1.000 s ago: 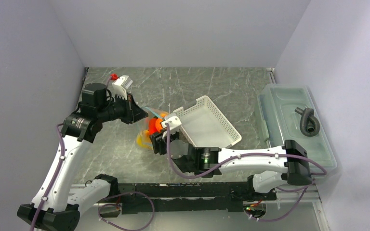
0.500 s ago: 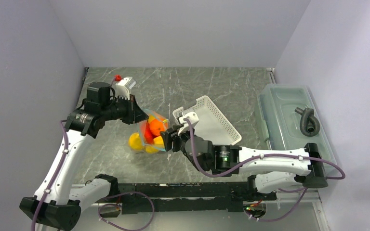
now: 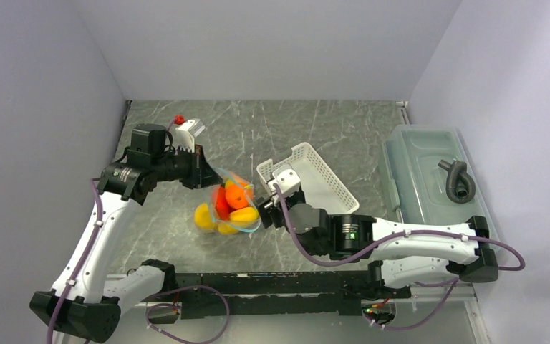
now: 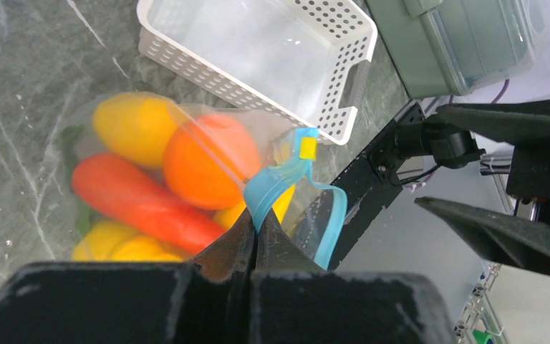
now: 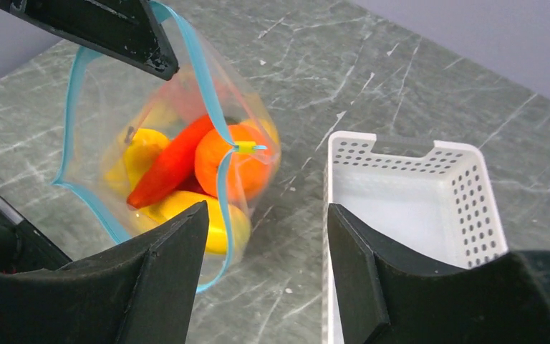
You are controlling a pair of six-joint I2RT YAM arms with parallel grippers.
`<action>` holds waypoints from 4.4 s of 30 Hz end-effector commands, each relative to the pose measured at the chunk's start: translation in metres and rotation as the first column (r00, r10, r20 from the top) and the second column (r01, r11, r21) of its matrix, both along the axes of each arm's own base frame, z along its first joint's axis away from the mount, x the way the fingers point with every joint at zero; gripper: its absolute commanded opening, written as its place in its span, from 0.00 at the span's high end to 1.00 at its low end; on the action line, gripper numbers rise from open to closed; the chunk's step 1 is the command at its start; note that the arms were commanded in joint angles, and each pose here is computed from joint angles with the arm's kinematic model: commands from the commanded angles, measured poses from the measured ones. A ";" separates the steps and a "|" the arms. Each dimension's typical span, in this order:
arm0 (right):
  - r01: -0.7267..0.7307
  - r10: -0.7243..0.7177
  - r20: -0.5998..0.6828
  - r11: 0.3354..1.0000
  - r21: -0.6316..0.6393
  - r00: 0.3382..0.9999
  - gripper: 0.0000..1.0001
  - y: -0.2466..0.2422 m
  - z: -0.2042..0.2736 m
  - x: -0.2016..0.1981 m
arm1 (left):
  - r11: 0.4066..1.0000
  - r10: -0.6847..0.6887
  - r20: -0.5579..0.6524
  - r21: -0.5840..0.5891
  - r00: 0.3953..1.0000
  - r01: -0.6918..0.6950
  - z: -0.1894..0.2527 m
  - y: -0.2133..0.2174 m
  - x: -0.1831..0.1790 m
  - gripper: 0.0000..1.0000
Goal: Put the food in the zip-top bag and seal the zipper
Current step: Zip the zipper food storage bag at the center of the board.
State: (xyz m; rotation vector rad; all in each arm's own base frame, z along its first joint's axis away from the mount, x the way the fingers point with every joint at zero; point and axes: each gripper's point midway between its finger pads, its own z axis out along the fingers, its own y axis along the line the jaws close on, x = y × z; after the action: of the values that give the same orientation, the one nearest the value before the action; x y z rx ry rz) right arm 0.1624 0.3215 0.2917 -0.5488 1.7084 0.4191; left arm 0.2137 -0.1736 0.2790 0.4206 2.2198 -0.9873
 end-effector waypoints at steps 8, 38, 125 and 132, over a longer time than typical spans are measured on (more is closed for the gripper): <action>-0.169 0.191 0.135 0.973 -0.155 0.972 0.33 -0.022 0.035 -0.011 | 0.981 -0.159 0.075 -0.100 0.984 0.166 0.033 -0.016 -0.022 1.00; -0.612 0.853 0.127 0.459 -0.644 0.506 0.35 -0.006 0.027 -0.083 | 0.899 -0.353 0.085 -0.245 0.932 0.363 0.049 -0.032 -0.078 1.00; -0.760 0.703 -0.370 0.379 -0.528 0.607 1.00 -0.007 0.034 -0.098 | 0.810 -0.379 0.507 -0.223 0.774 0.543 0.076 -0.040 -0.124 0.27; -0.772 0.669 -0.411 0.420 -0.477 0.619 1.00 0.003 0.043 -0.102 | 0.752 -0.375 0.589 -0.259 0.716 0.606 0.087 -0.044 -0.131 0.23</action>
State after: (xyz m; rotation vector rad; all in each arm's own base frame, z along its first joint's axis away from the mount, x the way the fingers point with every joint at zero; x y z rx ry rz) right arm 0.0629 0.3152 0.3132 -1.9553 1.6140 0.4289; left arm 0.0944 -0.2155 0.3373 0.9206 1.5498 -1.3913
